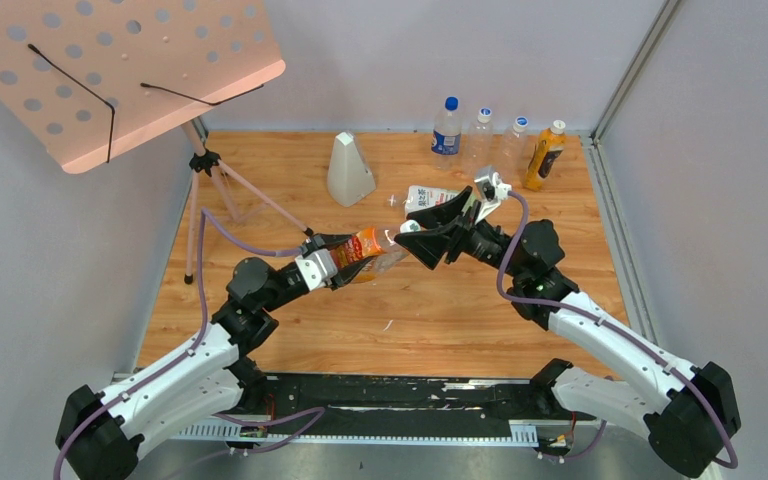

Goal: Screw on the bottle caps

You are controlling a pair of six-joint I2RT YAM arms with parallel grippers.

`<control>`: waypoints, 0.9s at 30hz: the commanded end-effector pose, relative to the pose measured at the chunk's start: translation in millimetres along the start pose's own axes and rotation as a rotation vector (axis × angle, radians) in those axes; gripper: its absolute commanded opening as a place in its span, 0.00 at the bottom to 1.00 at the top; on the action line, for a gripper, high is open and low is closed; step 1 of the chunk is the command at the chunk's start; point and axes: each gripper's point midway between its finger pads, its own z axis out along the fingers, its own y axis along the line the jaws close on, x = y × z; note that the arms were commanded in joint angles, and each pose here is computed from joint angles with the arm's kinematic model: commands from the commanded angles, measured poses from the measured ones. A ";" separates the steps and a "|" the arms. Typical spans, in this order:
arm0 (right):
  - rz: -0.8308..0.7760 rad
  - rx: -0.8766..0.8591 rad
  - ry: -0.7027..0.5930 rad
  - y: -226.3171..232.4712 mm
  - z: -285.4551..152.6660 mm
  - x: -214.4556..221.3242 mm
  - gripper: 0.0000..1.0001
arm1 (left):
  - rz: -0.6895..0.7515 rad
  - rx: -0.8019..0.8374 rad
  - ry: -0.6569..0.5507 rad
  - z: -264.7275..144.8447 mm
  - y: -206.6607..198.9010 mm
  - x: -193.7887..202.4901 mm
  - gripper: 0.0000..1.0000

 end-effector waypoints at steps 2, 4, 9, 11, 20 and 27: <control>-0.032 -0.081 -0.081 19.4 12.1 -30.8 0.65 | -0.001 -0.007 -0.039 3.1 2.3 -11.0 0.00; -0.032 -0.085 -0.074 19.0 14.6 -30.3 0.54 | -0.001 -0.008 -0.037 3.3 2.7 -10.5 0.00; -0.051 -0.041 -0.057 10.2 15.2 -28.0 0.04 | -0.003 -0.017 -0.020 3.6 5.2 -9.7 0.04; -0.081 0.006 -0.020 2.9 12.9 -24.9 0.00 | -0.004 -0.016 -0.004 3.5 5.9 -8.7 0.13; -0.283 0.368 0.074 -52.9 -27.8 -42.8 0.00 | -0.038 -0.119 0.127 1.2 27.6 1.5 0.99; -0.492 0.870 0.092 -131.5 -109.5 -75.4 0.00 | -0.131 -0.266 0.384 -18.2 51.1 22.6 1.00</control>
